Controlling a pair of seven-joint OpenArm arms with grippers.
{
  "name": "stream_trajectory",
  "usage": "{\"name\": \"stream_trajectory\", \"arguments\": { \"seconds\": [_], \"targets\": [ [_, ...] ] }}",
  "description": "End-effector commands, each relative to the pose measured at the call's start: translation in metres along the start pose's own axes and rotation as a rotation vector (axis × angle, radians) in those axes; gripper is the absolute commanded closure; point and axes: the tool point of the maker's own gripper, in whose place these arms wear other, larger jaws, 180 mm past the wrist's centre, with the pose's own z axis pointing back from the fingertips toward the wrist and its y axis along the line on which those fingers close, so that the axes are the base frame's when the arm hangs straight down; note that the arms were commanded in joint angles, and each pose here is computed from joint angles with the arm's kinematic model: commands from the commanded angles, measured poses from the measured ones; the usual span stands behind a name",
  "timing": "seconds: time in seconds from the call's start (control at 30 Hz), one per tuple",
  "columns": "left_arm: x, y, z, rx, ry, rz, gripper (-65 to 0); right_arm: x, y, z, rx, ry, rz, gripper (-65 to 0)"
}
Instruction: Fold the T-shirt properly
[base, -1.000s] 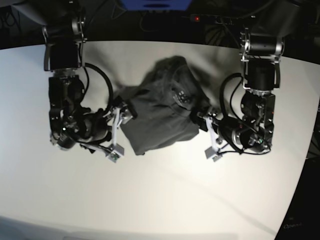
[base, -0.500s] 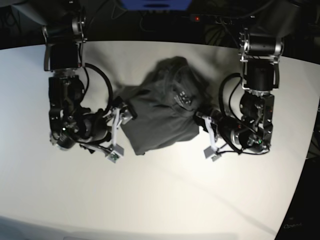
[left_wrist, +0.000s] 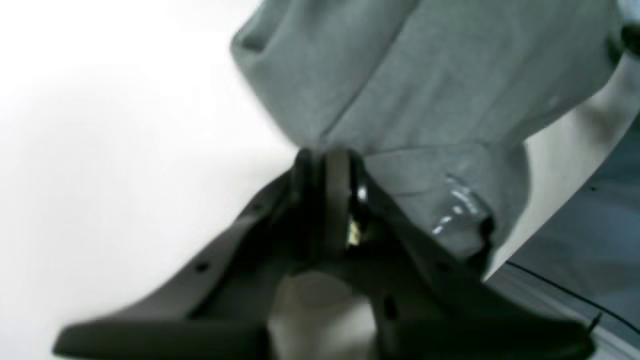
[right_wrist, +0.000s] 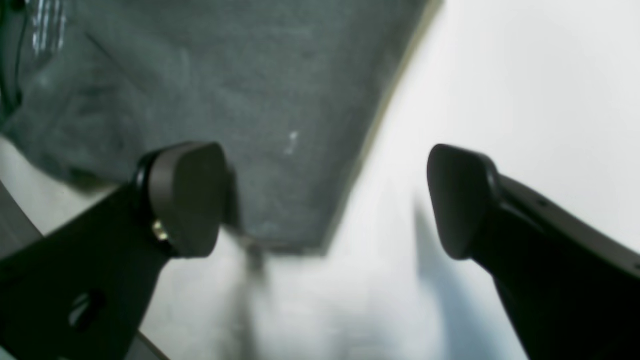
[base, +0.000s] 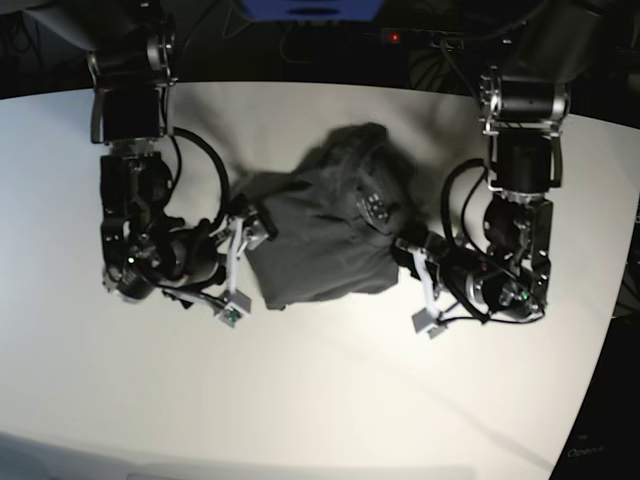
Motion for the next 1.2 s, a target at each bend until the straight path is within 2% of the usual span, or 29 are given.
{"name": "stream_trajectory", "arguments": {
  "seconds": [0.0, 0.23, 0.43, 0.97, 1.17],
  "targets": [
    [0.029, -0.002, 0.013, 0.008, -0.066, -0.036, -2.4, 0.019, -0.008, 0.010, -0.022, -0.050, 0.022, -62.2],
    [0.056, -0.023, 0.010, -0.031, -0.109, -0.071, -2.4, 0.015, -0.012, 0.012, -0.033, -0.039, 0.023, -62.2],
    [0.073, -0.027, 0.017, -0.027, -0.136, -0.093, -2.4, 0.019, -0.015, 0.015, -0.041, -0.047, 0.028, -62.2],
    [0.087, -0.027, 0.024, -0.008, -0.145, -0.122, -2.4, 0.019, -0.019, 0.017, -0.051, -0.050, 0.029, -62.4],
    [0.083, -0.033, 0.018, -0.002, -0.098, -0.171, -2.4, 0.023, -0.022, 0.019, -0.058, -0.054, 0.034, -62.4]
  ]
}}
